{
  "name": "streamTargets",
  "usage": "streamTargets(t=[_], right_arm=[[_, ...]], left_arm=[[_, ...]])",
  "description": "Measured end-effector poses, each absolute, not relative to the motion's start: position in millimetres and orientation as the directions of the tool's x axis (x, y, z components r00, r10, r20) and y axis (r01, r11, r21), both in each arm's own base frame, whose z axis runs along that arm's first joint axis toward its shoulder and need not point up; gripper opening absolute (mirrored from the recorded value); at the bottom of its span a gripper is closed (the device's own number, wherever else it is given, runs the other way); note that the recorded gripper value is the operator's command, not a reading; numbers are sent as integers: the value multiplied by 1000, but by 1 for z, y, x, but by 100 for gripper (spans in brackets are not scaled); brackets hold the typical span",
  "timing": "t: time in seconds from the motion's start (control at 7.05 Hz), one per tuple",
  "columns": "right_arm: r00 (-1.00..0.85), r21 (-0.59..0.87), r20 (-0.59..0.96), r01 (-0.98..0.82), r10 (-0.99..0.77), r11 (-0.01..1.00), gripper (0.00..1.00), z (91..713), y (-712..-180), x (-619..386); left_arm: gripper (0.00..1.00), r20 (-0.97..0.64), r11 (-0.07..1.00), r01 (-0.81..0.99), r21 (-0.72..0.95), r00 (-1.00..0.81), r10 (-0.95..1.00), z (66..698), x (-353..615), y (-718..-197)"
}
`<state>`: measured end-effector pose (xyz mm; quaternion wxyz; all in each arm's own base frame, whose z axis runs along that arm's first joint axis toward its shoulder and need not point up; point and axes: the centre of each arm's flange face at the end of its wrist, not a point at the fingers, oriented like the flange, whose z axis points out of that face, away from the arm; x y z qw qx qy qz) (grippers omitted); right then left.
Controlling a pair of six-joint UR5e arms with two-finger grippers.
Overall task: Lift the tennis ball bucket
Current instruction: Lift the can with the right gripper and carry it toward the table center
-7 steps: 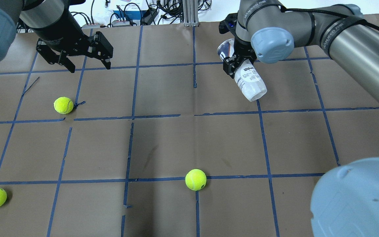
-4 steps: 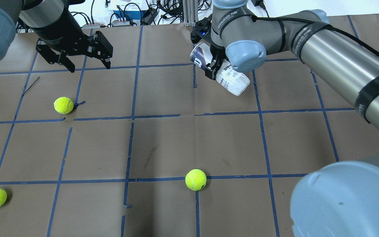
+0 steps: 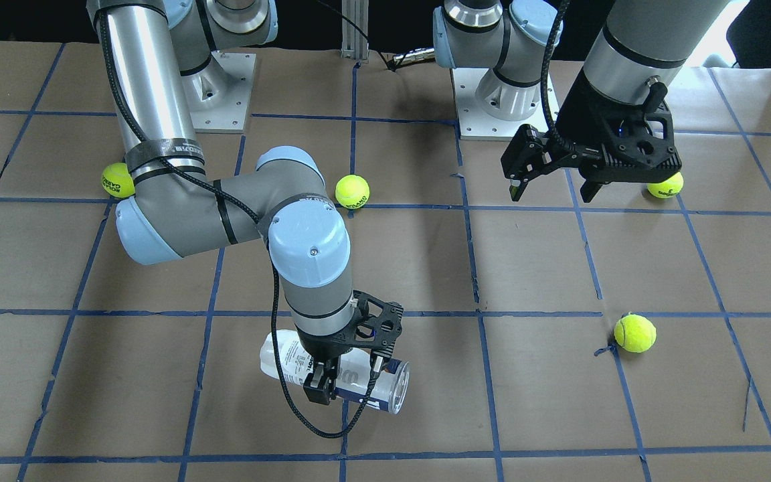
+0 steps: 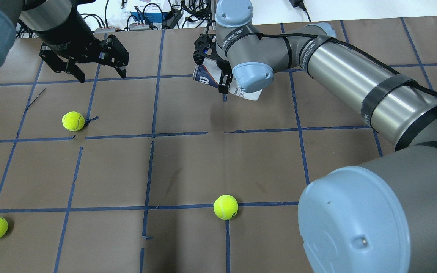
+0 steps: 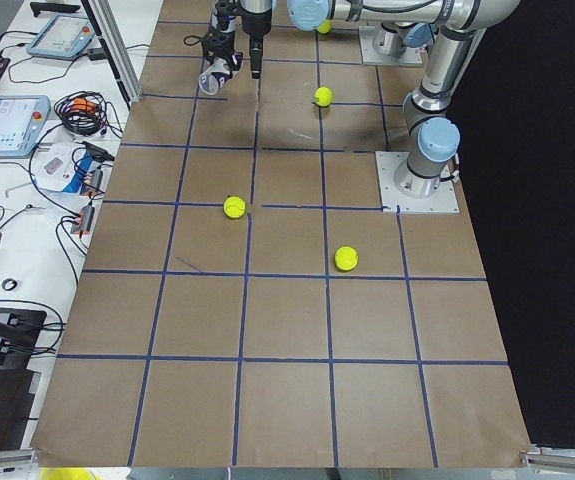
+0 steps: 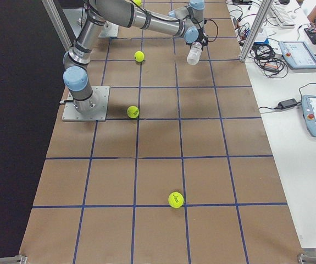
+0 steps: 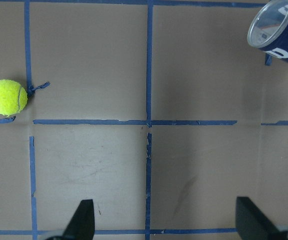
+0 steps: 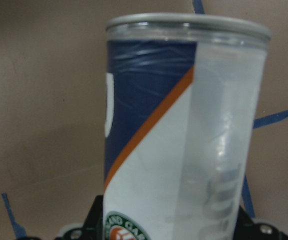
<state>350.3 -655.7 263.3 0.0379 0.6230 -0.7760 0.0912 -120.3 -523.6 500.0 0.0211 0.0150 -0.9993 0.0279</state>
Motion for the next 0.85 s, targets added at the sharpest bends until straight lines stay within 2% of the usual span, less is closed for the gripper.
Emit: streamTargets(t=[0.43,0.85], right_arm=[[-90,-51,195,-995,-977,81,78,239,-663,354],[-50,-39,181,-998,-982,43,78,217,-664,355]], left_arm=[[100,45,998,-39,-58,-998,-37,503,-120,-522],[100,42,998,-46,-53,-998,-44,503,-118,-521]])
